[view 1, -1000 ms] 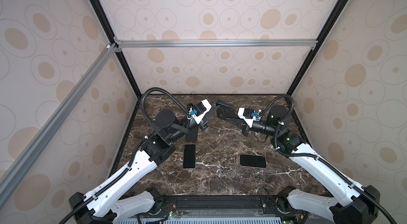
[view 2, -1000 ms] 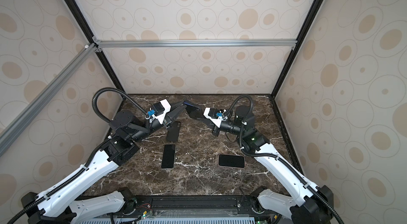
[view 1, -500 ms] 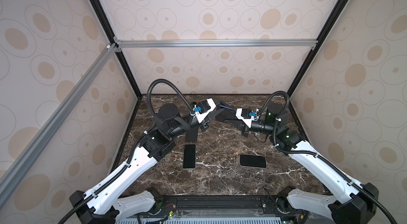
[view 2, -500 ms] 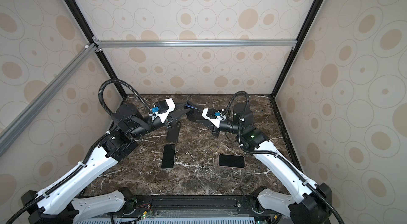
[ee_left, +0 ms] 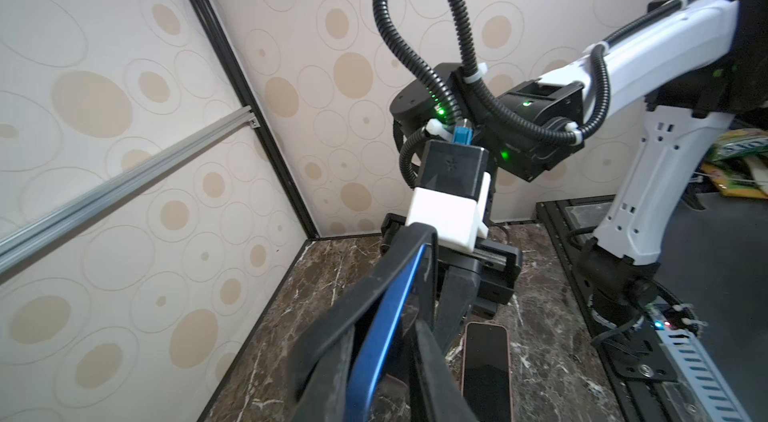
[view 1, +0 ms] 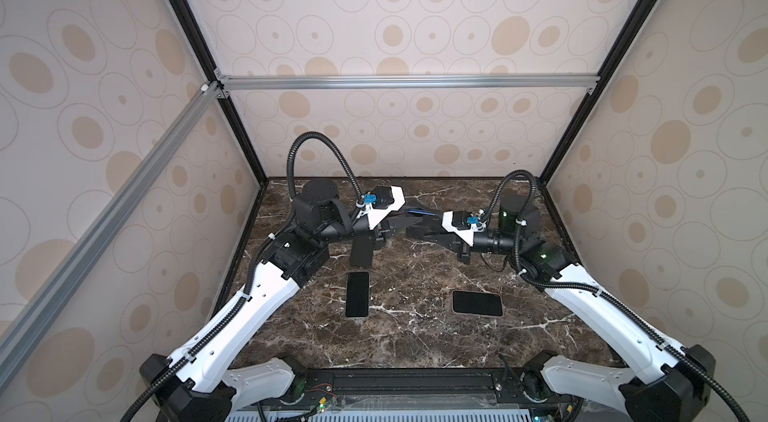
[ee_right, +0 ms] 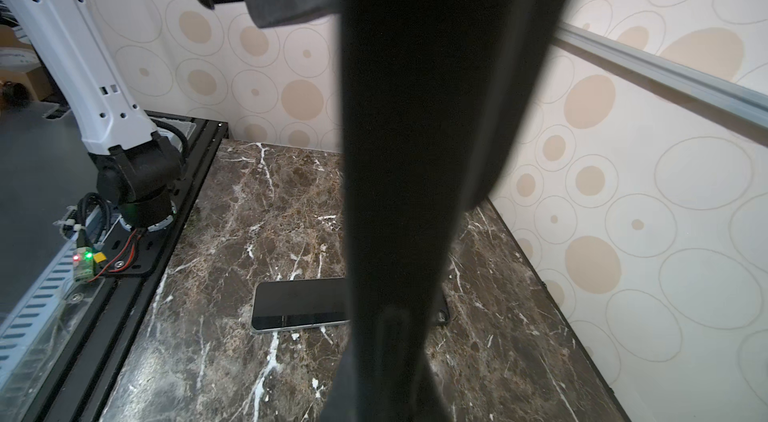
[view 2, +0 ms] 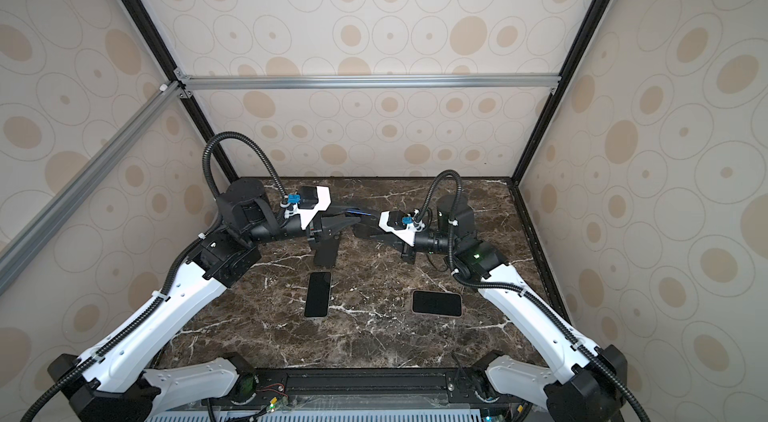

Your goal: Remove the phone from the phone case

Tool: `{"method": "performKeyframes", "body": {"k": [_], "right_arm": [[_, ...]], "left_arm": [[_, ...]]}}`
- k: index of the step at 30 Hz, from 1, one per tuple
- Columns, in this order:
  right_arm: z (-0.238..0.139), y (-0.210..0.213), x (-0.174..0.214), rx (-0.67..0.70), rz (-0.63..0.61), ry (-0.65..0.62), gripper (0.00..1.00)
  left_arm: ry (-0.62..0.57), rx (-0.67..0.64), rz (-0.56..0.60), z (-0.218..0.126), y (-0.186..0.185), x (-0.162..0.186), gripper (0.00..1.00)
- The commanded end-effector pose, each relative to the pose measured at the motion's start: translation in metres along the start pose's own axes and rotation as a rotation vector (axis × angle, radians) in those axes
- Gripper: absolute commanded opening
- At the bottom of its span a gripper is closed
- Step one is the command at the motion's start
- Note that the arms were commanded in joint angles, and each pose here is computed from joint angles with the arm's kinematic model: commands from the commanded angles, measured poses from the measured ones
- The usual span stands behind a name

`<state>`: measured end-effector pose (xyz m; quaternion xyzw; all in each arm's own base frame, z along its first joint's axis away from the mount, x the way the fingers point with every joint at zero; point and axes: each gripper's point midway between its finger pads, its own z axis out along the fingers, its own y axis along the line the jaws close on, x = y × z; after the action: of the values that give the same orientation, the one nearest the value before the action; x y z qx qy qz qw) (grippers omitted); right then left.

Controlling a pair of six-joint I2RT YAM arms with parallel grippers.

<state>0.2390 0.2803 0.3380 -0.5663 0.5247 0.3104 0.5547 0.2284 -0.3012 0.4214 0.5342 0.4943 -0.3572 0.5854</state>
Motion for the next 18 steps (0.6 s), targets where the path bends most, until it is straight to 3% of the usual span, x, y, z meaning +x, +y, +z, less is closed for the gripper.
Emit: {"method": "performKeyframes", "body": {"k": [1,7,12,18], "right_arm": [[-0.011,0.026,-0.087,-0.119,-0.262,-0.255,0.00],[-0.013,0.029,-0.092,-0.141,-0.251,-0.277,0.00],[-0.014,0.029,-0.089,-0.130,-0.238,-0.262,0.01],[-0.017,0.027,-0.062,-0.063,-0.184,-0.152,0.30]], "left_arm": [[0.098,0.145,-0.179,0.014,-0.021,0.052,0.26],[0.035,0.144,-0.209,0.010,-0.013,0.048,0.24],[0.013,0.125,-0.201,0.007,-0.006,0.045,0.02],[-0.012,0.007,-0.135,-0.010,0.017,0.030,0.00]]}}
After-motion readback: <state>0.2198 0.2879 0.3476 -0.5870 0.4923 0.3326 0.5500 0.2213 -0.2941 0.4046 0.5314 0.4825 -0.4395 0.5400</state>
